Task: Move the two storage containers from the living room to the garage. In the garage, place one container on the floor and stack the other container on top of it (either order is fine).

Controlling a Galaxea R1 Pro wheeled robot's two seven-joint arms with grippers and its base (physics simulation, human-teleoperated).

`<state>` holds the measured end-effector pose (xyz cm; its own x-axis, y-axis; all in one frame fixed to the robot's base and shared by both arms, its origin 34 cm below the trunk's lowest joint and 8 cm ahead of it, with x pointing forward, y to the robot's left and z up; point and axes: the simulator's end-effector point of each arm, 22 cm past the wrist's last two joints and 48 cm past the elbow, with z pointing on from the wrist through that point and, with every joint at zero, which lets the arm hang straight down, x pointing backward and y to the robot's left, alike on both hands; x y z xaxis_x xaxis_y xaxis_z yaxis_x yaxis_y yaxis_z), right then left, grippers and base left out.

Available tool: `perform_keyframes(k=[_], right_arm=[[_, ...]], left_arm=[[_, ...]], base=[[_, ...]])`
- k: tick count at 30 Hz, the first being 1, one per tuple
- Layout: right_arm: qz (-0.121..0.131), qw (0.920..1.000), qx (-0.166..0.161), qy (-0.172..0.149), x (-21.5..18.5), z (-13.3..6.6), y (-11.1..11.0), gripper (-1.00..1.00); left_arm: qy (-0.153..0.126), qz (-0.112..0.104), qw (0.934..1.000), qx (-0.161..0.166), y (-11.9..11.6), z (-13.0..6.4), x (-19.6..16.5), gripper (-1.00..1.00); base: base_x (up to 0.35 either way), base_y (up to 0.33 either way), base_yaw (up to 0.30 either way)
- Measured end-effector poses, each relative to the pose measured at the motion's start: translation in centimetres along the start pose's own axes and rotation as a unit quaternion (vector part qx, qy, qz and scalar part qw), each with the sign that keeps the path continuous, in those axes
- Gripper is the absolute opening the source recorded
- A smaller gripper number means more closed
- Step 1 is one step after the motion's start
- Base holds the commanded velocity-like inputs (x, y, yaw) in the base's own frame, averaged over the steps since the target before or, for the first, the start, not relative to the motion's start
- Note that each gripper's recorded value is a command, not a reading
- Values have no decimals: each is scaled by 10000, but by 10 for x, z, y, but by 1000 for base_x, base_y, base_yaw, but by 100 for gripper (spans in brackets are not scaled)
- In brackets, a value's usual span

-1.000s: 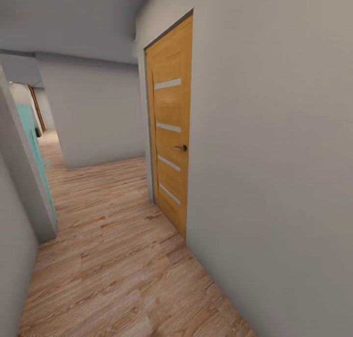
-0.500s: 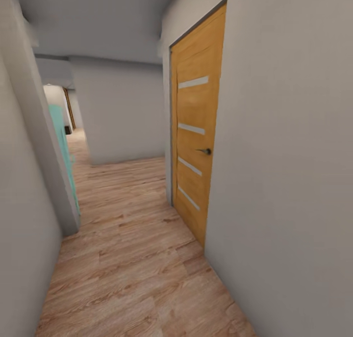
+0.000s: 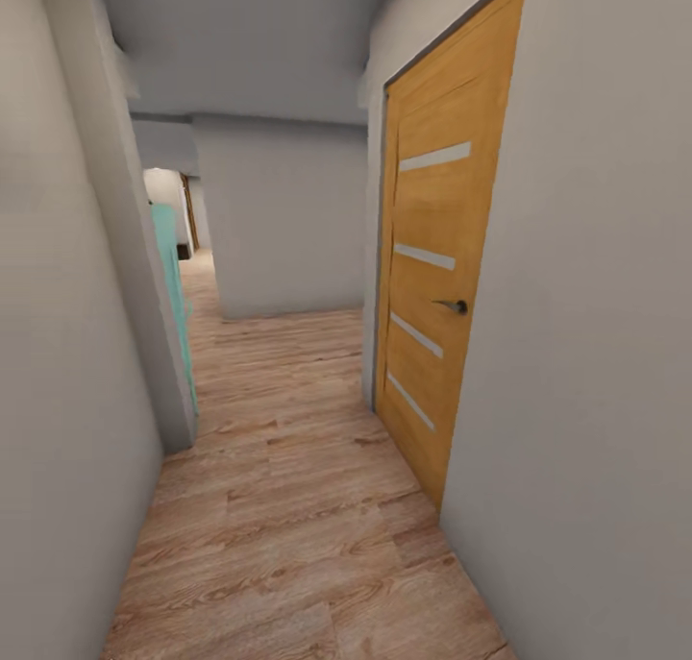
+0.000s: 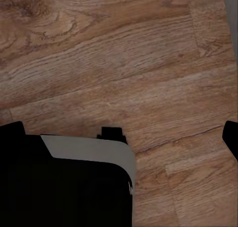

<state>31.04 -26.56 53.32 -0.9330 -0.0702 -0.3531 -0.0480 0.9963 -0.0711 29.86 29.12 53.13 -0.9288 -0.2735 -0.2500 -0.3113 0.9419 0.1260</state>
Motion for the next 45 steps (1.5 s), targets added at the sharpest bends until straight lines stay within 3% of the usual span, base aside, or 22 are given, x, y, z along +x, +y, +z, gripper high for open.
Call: perform_keyframes(k=[25, 45], right_arm=[[0, 10000, -3, 2, 0, 0, 0, 100], [-3, 10000, -65, 55, 3, 0, 2, 100]], left_arm=[[1, 6, 10000, 7, -1, 0, 0, 100], [10, 32, 10000, 18, -2, 0, 1, 100]], base=[[239, 0, 267], [303, 0, 20]])
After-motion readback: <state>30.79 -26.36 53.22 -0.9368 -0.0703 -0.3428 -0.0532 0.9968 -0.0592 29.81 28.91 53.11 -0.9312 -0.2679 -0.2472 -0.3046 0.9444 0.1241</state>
